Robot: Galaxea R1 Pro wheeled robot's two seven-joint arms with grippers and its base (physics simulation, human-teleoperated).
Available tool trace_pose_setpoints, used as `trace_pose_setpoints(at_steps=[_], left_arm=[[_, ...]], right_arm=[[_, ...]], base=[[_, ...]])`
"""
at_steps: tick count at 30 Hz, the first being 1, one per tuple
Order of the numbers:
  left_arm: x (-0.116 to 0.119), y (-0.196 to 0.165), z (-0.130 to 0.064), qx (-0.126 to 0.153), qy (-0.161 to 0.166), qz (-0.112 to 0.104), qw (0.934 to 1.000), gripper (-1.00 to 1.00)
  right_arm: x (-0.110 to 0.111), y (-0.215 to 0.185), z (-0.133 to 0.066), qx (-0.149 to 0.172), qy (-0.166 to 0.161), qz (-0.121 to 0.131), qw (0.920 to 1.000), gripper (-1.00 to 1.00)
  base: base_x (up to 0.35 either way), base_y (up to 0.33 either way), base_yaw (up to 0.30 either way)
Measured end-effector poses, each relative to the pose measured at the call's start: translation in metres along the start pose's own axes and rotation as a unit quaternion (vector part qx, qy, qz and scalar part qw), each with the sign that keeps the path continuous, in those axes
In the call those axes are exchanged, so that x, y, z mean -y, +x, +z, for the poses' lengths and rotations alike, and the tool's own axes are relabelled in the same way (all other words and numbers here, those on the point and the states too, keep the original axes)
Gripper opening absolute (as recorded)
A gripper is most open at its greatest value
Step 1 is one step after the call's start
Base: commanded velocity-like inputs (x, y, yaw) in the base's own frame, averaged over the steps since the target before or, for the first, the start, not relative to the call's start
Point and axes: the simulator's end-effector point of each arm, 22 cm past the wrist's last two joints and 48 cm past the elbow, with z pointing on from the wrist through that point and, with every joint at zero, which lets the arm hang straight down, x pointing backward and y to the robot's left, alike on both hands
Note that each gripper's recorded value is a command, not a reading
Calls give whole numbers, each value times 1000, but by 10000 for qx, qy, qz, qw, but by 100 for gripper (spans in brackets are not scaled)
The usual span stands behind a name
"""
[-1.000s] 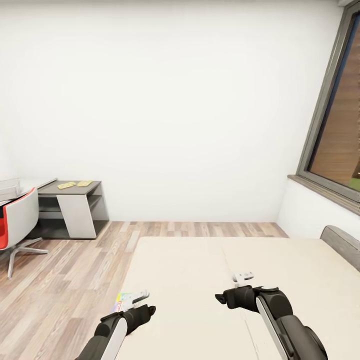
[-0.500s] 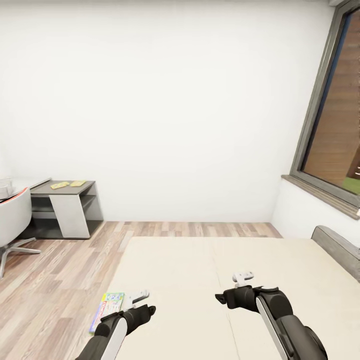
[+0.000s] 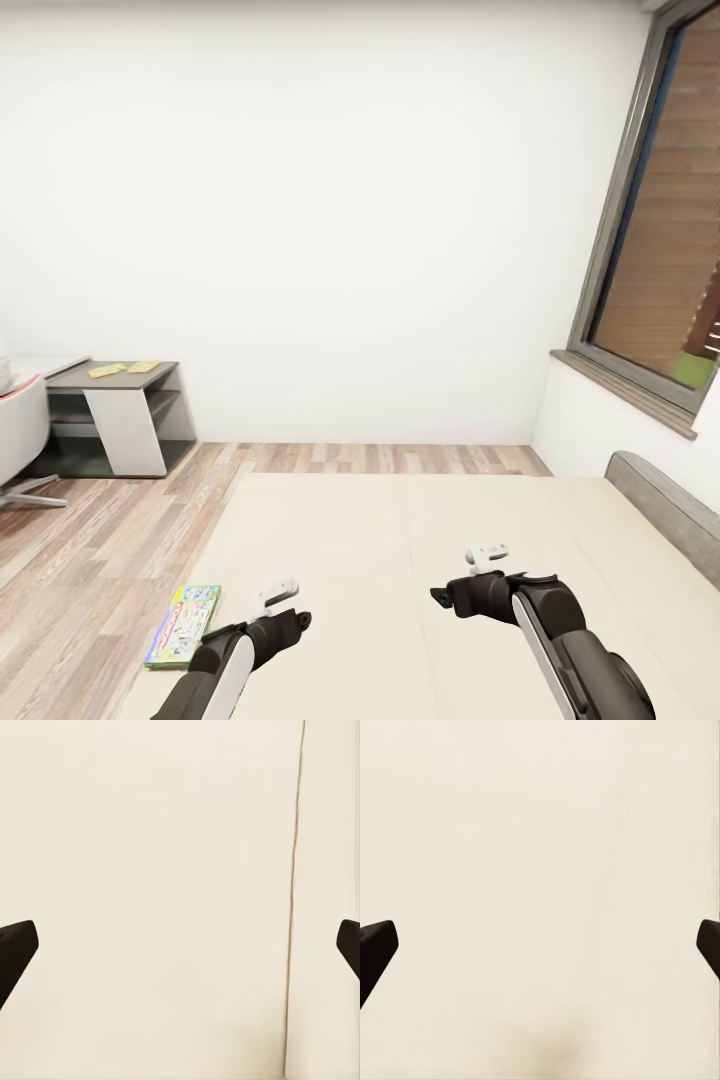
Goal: Put all the toys in the child's room - the three board games (two on the bed and one on the table), the two jigsaw puzzles on the table, and the tennis ball on the table - inside the toy box on the table in the child's room.
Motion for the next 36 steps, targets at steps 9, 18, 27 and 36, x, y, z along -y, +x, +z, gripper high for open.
trace_pose_setpoints(at_steps=[9,18,27,36], left_arm=[[0,0,0,0,2,-3,10000,100],[0,0,0,-1,2,0,10000,100],[0,0,0,-1,4,-1,10000,100],[1,0,0,-3,6,5,10000,100]], right_arm=[[0,0,0,2,1,0,10000,100],[0,0,0,1,1,2,10000,100],[0,0,0,2,2,2,10000,100],[0,0,0,2,2,3,10000,100]], base=[[0,-254,0],[0,-254,0],[0,-254,0],[-12,-247,0]])
